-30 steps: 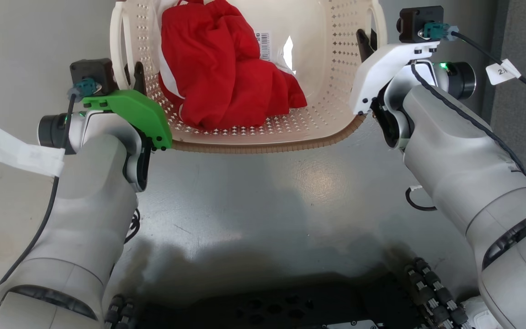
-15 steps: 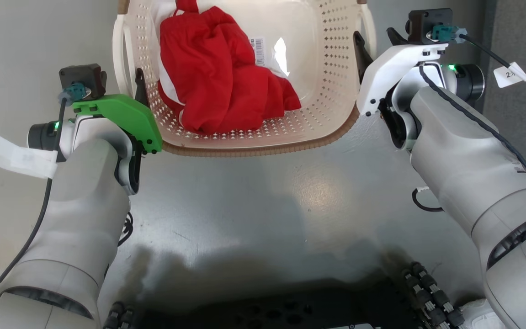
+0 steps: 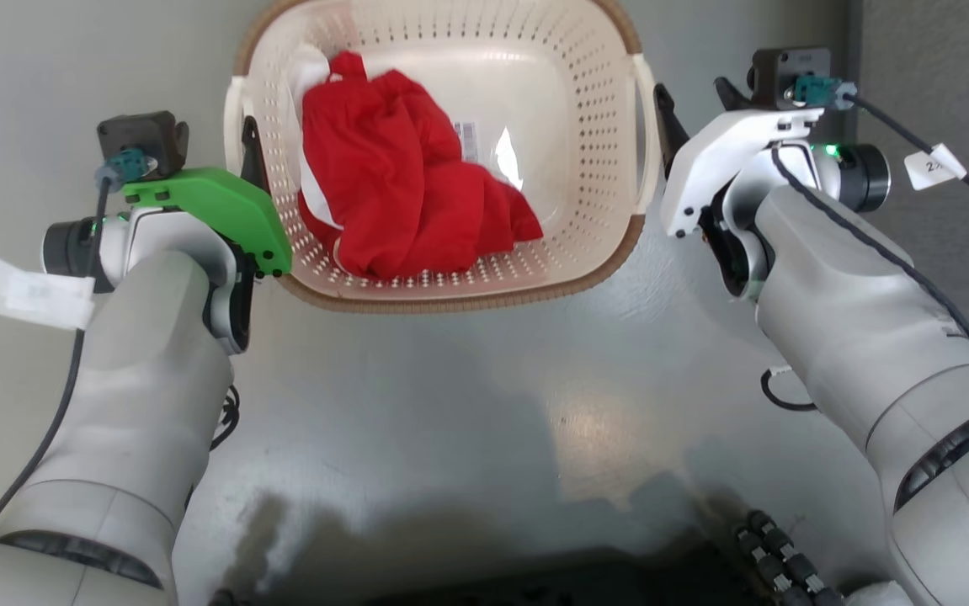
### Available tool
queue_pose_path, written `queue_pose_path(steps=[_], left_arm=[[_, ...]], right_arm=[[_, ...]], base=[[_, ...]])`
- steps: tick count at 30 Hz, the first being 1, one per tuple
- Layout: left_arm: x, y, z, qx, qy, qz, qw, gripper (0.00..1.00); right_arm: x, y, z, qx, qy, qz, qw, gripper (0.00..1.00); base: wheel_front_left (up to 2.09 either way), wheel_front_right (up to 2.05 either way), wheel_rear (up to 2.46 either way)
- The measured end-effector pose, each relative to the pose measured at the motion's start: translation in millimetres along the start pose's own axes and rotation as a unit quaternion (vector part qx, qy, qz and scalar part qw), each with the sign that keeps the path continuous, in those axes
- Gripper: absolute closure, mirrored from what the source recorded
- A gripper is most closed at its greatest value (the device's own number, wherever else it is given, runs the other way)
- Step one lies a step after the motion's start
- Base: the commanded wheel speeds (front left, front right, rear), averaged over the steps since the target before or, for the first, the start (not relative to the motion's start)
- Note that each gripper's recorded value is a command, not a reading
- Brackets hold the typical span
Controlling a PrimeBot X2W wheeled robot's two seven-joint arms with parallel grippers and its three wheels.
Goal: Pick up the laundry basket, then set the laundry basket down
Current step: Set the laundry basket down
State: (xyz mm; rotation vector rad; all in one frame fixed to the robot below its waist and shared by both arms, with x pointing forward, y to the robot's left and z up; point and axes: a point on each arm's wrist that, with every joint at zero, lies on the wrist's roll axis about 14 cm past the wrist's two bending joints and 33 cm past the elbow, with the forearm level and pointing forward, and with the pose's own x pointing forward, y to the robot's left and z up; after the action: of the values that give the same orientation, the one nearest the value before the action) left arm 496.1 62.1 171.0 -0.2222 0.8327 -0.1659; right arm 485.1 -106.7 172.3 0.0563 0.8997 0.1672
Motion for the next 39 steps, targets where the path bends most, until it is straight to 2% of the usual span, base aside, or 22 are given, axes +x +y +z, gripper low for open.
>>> queue_pose_path(steps=[13, 16, 20, 25, 33, 39], left_arm=[[-43.7, -15.7, 82.1, -0.019, -0.115, -0.016, 0.993, 0.0], [-58.5, -14.1, 101.0, -0.007, -0.145, -0.016, 0.989, 0.0], [-81.0, -6.4, 122.7, -0.011, -0.184, -0.006, 0.983, 0.0], [-112.1, -2.8, 147.9, -0.004, -0.234, 0.0, 0.972, 0.0], [-163.1, -11.9, 159.6, 0.009, -0.288, -0.004, 0.958, 0.0], [-200.2, -19.2, 152.6, 0.013, -0.313, -0.006, 0.95, 0.0]], right_arm=[[-46.5, 1.4, 53.9, 0.0, -0.076, -0.004, 0.997, 0.0], [-58.8, 4.7, 69.0, 0.004, -0.098, -0.001, 0.995, 0.0], [-78.7, 18.6, 116.8, 0.014, -0.166, 0.02, 0.986, 0.0], [-110.8, 14.0, 157.9, 0.02, -0.232, 0.018, 0.972, 0.0], [-157.5, 12.9, 158.8, 0.023, -0.276, 0.015, 0.961, 0.0], [-190.3, 20.9, 152.4, 0.018, -0.304, 0.02, 0.952, 0.0]], base=[[0.0, 0.0, 0.0], [0.0, 0.0, 0.0], [0.0, 0.0, 0.0], [0.0, 0.0, 0.0], [0.0, 0.0, 0.0], [0.0, 0.0, 0.0]])
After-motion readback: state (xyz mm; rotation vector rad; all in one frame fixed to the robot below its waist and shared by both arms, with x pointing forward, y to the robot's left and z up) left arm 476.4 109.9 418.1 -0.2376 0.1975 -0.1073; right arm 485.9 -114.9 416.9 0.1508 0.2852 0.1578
